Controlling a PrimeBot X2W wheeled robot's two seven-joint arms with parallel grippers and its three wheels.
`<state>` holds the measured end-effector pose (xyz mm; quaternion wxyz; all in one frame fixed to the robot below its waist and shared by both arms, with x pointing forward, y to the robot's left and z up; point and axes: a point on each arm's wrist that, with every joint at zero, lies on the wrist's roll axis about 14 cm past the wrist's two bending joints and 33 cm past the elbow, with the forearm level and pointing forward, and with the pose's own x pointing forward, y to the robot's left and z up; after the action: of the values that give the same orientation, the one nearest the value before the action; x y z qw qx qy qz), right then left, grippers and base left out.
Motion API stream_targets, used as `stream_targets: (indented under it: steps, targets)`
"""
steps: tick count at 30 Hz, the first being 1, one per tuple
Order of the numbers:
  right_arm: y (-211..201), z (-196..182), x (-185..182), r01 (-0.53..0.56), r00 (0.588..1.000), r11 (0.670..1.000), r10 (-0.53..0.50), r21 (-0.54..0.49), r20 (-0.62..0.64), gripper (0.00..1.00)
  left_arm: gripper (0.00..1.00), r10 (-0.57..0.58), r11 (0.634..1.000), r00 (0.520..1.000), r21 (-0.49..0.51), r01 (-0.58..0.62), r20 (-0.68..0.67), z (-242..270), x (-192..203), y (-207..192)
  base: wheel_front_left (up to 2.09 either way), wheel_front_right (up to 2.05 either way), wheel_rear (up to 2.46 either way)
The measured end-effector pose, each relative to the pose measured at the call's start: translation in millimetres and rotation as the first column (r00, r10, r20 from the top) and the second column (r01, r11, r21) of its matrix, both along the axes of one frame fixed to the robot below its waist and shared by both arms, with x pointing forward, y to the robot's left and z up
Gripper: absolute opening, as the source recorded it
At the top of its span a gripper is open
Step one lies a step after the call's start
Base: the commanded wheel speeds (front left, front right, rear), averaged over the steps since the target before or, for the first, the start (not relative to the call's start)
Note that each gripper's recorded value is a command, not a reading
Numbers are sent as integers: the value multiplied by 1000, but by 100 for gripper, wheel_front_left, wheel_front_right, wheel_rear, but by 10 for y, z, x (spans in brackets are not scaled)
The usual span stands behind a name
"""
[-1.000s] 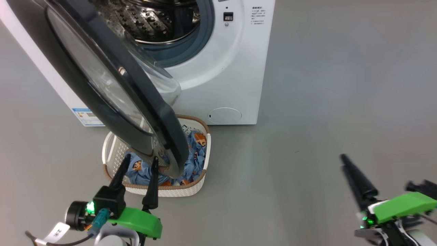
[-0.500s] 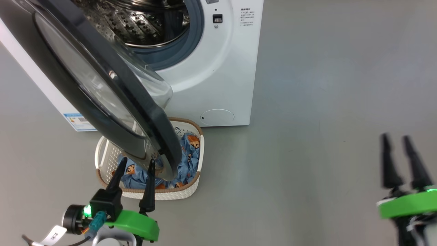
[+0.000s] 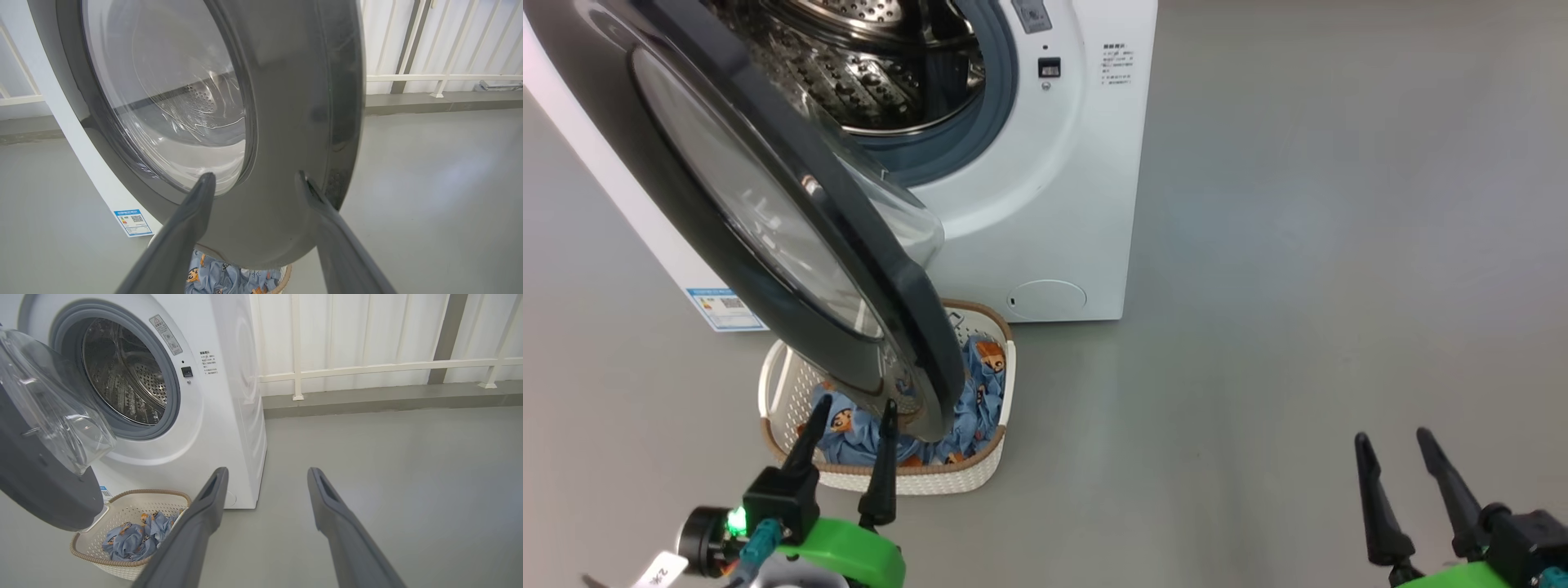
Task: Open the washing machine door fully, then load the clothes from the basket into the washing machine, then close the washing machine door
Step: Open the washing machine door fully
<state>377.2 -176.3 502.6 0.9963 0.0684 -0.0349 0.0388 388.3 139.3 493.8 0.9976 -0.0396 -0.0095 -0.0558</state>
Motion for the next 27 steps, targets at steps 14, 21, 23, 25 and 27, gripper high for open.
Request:
stream_targets:
  steps: [14, 21, 23, 25, 27]
  targets:
    - [-63, -74, -212, 30, 999, 1000, -30, 2, -26, 100, 100, 18, 1000, 1000, -8, -18, -3, -14, -162, 51, 0, 0, 0]
    - [-96, -103, -267, 42, 999, 999, -41, 3, -36, 100, 100, 12, 1000, 1000, -11, -12, -2, -11, -190, 44, 0, 0, 0]
    - [-97, -101, -268, 42, 999, 999, -42, 3, -35, 100, 100, 12, 1000, 1000, -11, -12, -1, -10, -190, 43, 0, 0, 0]
    - [-98, -99, -270, 42, 999, 999, -42, 4, -35, 100, 100, 13, 1000, 1000, -11, -13, -1, -10, -190, 46, 0, 0, 0]
    - [-99, -97, -272, 43, 999, 999, -43, 5, -34, 100, 97, 13, 1000, 1000, -11, -13, -1, -10, -191, 46, 0, 0, 0]
